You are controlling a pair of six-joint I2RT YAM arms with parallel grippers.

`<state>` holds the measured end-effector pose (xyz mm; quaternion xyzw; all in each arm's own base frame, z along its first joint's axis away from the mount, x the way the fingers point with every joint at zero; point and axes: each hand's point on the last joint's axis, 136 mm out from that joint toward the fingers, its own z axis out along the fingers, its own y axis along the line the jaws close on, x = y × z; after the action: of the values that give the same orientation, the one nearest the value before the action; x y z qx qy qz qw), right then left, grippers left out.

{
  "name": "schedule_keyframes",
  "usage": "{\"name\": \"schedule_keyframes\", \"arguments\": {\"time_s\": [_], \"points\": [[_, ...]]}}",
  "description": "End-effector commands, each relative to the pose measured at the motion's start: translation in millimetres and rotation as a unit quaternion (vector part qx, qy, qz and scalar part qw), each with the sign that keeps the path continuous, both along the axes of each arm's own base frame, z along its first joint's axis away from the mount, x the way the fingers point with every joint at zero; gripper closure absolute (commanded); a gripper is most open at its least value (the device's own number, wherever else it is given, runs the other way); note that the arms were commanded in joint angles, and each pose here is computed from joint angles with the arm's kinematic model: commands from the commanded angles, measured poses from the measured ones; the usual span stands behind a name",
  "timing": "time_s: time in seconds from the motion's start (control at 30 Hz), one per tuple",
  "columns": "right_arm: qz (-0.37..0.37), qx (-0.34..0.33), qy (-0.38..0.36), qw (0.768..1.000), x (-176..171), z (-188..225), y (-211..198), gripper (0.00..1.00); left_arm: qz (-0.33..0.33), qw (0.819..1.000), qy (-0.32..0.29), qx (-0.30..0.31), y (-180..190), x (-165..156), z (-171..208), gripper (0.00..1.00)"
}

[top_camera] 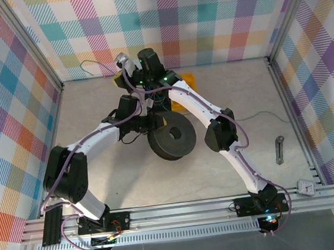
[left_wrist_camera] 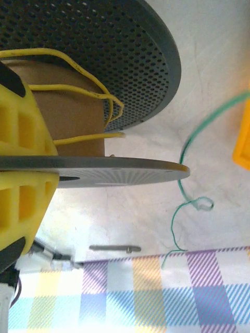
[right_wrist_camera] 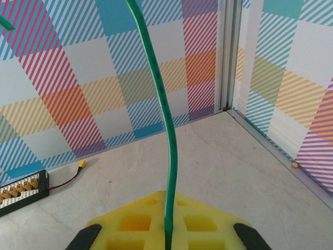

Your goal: Wrap the cables

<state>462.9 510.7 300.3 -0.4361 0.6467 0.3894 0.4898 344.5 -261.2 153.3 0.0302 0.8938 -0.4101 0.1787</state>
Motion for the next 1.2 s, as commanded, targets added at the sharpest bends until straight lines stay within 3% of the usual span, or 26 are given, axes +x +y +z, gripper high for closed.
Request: {"name": "schedule_keyframes", "arguments": {"time_s": [0.0, 0.13, 0.37, 0.67, 0.77, 0.93, 1.17], "points": [[-0.001, 0.009, 0.001, 1.000, 0.3, 12.6, -4.8, 1.00, 0.028, 0.975, 0.024, 0.220, 73.2, -23.2, -34.0, 1.00], [-0.005, 0.009, 0.002, 1.000, 1.6, 14.5, -7.0, 1.00, 0.044, 0.945, -0.017, 0.325, 110.5, -25.2, 3.3, 1.00], [-0.009, 0.011, 0.012, 1.000, 2.4, 13.6, -7.8, 1.00, 0.078, 0.898, -0.064, 0.428, 139.1, -8.1, 32.4, 1.00], [-0.009, -0.001, 0.018, 1.000, 2.4, 8.1, -11.1, 1.00, 0.081, 0.903, -0.061, 0.416, 127.9, 6.2, 19.2, 1.00], [-0.009, -0.002, 0.020, 1.000, 2.9, 7.3, -12.1, 1.00, 0.082, 0.902, -0.062, 0.419, 128.9, 6.0, 22.7, 0.85], [-0.011, -0.001, 0.023, 1.000, 4.8, 5.9, -12.9, 1.00, 0.083, 0.897, -0.081, 0.427, 134.4, 5.1, 46.6, 0.52], [-0.009, -0.002, 0.029, 1.000, 5.4, 2.9, -13.7, 1.00, 0.118, 0.880, -0.140, 0.439, 161.4, -14.8, 130.9, 0.16]]}}
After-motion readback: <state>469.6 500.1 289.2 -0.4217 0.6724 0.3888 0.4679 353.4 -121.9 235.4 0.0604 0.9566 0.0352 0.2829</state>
